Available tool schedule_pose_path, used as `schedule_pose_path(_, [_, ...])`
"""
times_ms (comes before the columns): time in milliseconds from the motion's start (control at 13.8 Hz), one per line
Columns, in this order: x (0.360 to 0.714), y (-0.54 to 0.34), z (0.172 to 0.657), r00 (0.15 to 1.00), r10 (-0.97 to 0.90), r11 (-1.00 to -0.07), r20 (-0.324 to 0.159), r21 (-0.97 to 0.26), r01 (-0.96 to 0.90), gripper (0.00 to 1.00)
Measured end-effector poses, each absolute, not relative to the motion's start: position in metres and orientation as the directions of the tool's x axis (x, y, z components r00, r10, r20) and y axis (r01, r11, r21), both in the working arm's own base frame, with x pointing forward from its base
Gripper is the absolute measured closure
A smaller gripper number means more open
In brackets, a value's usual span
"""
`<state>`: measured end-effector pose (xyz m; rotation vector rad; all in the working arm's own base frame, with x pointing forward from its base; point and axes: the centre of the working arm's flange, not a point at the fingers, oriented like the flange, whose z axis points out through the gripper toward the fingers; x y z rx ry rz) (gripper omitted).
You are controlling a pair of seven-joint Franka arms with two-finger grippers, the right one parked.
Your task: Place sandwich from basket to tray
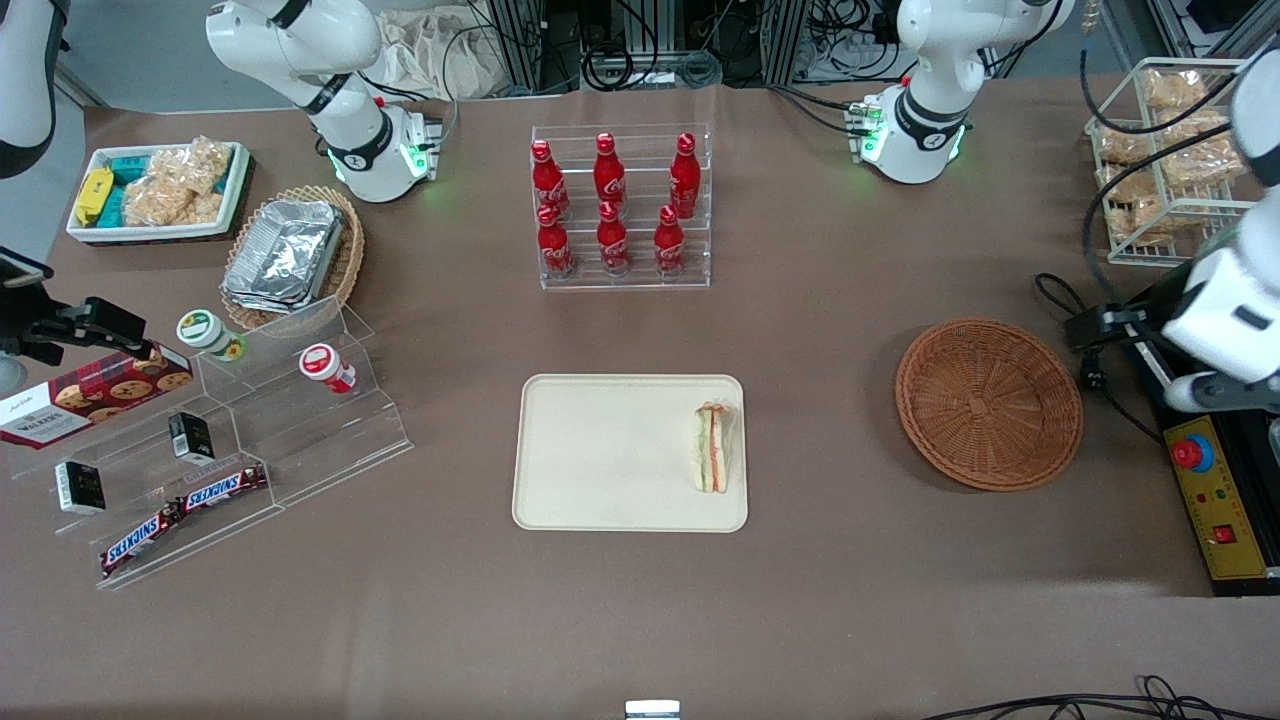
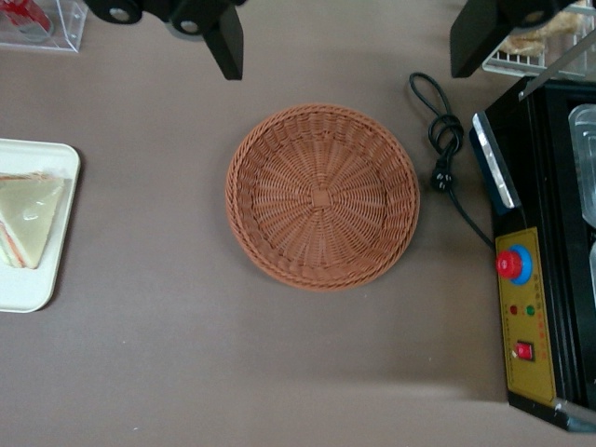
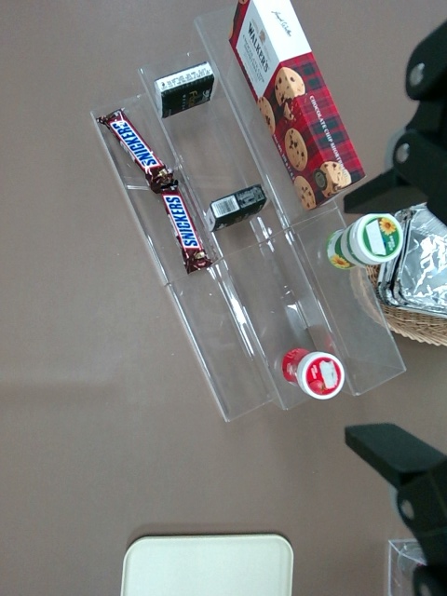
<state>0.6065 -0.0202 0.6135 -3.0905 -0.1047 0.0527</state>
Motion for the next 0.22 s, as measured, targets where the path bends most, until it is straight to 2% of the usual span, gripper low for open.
schedule_pose_path(217, [0.6, 0.005, 0.617, 0.994, 0.103, -0.995, -0.036, -0.023, 0.102, 0.0])
